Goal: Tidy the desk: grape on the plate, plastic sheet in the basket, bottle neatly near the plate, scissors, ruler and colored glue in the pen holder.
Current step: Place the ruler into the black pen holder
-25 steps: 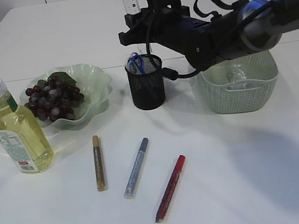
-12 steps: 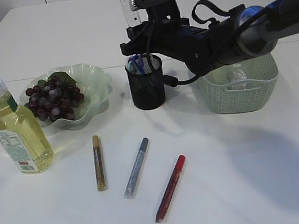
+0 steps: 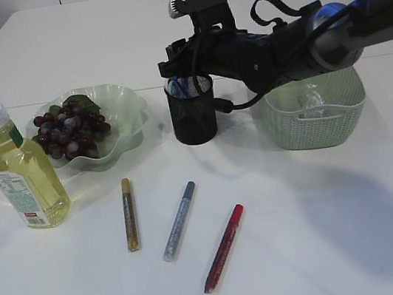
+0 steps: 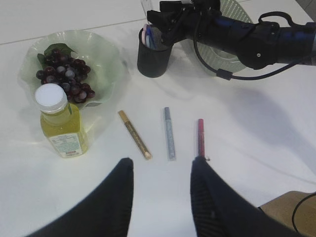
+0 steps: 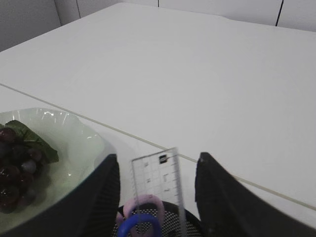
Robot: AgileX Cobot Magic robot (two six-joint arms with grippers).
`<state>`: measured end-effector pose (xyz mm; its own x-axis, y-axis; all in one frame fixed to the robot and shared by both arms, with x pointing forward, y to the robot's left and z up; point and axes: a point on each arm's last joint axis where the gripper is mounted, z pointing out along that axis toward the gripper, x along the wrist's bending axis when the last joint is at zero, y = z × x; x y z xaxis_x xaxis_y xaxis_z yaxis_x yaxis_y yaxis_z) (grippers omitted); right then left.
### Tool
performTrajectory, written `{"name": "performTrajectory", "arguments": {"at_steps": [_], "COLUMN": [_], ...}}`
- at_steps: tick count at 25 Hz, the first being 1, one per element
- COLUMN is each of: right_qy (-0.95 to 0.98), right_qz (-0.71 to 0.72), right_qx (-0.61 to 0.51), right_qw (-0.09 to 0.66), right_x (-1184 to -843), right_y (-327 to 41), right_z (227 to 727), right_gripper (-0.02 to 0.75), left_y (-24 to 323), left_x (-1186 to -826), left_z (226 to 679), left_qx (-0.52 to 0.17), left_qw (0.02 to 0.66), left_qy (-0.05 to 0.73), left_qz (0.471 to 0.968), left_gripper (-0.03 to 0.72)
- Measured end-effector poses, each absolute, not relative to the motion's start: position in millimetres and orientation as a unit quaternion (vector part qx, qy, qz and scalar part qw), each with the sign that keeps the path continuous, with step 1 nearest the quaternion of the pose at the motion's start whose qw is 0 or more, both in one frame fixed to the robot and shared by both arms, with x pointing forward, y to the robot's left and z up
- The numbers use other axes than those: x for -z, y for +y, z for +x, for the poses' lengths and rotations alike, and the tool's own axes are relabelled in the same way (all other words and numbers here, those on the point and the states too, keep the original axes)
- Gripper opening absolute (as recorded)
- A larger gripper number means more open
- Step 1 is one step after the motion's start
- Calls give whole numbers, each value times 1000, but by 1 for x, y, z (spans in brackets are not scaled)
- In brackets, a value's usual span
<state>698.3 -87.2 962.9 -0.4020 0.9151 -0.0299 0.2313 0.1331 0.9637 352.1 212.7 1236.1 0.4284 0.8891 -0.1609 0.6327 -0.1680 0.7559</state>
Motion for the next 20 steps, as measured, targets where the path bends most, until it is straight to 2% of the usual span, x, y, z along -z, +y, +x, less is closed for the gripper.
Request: {"name": "performTrajectory", "arguments": {"at_steps": [3, 10, 16, 20], "right_qy": [677, 691, 710, 732], "right_qz": [430, 439, 445, 447], "right_qx": [-494, -479, -459, -433], "right_qw": [334, 317, 295, 277], "right_x": [-967, -975, -1018, -1049], "right_y": [-86, -85, -91, -98], "right_z": [700, 700, 684, 666], "right_gripper": [418, 430, 430, 430], "left_y": [213, 213, 213, 208], "left_x": [-1236, -1236, -1235, -1230], "left_z": [352, 352, 352, 350], "left_qx": [-162, -162, -161, -128], "left_qw": [396, 396, 389, 375], "left_qy": [509, 509, 511, 512], "left_qz": [747, 747, 749, 762], "left_gripper": [288, 287, 287, 286]}}
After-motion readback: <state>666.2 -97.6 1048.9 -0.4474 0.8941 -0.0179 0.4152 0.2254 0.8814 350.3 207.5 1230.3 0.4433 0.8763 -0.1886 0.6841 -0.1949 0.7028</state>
